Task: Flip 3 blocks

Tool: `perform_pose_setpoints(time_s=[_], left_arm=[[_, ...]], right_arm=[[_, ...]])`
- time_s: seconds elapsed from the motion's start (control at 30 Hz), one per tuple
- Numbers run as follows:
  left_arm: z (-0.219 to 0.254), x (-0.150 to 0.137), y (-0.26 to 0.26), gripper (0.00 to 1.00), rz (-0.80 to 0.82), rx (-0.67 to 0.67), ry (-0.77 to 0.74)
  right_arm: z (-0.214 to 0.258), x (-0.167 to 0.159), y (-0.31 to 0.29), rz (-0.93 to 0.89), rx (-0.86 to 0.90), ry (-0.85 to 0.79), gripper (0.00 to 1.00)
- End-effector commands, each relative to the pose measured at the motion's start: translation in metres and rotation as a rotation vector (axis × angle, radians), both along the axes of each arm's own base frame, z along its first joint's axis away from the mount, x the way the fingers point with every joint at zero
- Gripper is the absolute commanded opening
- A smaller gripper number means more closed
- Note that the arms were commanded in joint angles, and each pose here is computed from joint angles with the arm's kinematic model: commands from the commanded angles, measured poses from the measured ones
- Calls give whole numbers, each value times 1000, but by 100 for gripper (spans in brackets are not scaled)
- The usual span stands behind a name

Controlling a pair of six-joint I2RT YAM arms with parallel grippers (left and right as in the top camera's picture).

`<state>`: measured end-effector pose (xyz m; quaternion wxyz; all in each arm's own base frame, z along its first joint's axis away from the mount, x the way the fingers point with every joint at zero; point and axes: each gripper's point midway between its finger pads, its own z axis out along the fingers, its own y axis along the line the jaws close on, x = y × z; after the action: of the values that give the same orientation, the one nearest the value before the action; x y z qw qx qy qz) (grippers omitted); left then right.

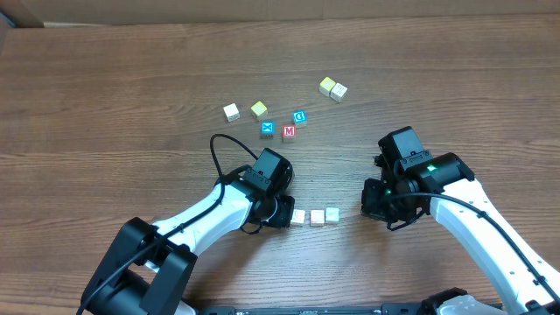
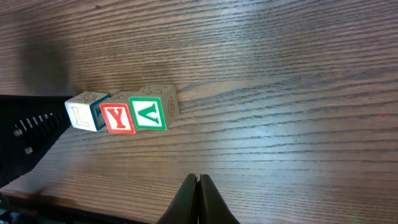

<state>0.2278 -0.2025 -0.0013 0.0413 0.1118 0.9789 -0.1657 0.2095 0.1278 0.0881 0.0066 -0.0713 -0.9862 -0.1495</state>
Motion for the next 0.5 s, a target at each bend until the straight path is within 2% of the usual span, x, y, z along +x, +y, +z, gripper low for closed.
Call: perform_pose_setpoints(time_s=[0.0,0.47], left_arm=[[-6,-8,-2,4,-24,-8,28],[-4,-13,-14,4,-63,-24,16]], right_arm=[[0,1,0,-1,-4,-7,4],[0,1,0,-1,-3,-9,4]])
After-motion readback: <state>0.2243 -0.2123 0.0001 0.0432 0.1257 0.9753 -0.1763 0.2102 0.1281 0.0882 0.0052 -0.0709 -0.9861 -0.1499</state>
